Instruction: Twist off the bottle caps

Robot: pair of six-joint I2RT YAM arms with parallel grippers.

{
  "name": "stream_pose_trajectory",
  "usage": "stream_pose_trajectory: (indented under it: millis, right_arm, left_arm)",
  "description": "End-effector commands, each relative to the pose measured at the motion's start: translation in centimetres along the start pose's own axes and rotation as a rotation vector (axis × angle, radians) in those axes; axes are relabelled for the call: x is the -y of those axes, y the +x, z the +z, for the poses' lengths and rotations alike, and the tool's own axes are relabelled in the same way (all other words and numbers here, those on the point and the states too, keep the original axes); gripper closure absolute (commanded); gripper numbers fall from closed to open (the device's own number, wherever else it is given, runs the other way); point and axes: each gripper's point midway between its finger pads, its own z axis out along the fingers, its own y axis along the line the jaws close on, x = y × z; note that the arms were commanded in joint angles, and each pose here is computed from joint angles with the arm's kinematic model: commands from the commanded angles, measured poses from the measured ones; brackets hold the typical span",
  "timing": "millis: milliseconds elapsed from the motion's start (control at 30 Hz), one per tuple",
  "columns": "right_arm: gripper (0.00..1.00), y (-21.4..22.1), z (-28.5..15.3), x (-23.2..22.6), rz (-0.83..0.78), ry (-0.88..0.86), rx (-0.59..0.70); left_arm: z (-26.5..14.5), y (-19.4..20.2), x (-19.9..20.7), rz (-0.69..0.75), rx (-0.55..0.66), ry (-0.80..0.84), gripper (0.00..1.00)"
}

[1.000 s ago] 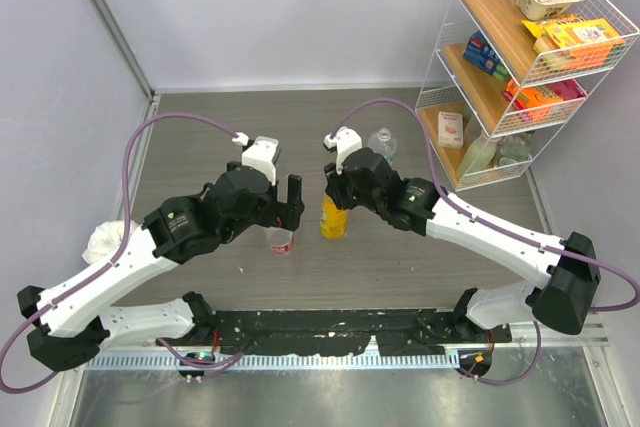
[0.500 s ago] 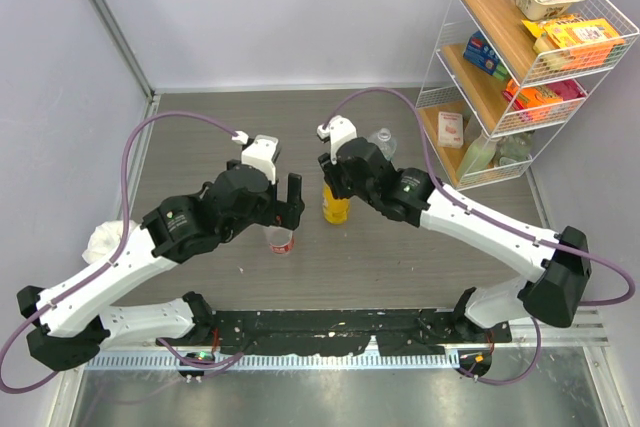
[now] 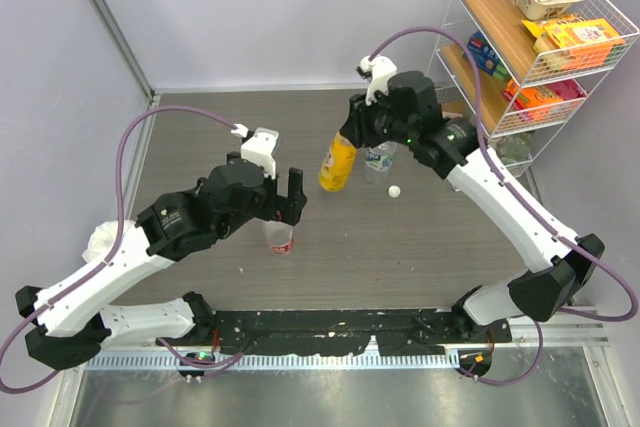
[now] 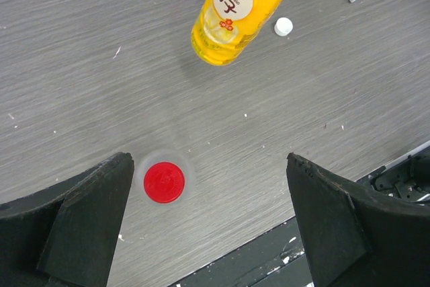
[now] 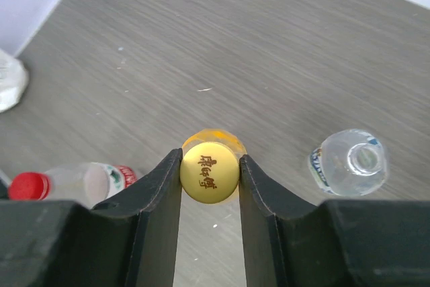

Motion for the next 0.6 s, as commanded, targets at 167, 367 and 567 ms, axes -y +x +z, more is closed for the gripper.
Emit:
stream_pose_trajectory:
  millis: [167,367,567]
  right_arm:
    - [0.99,-2.5,-6.5,-4.0,0.151,-0.465,0.032]
    - [0.99,-2.9,-9.6,-6.1,0.166,-0.63,0.055]
    - [0.98,-3.5,-11.8,-7.3,0.173,-0.74,0.063]
  left_arm:
    - [-0.6,-3.7,3.5,0.012,0.085,0.156,0.0]
    - [-0.2,-3.6,5.7,0.023,0.065,0.252,0.0]
    - [0.2,-2.2,6.5,0.017,0.037,0.304,0.0]
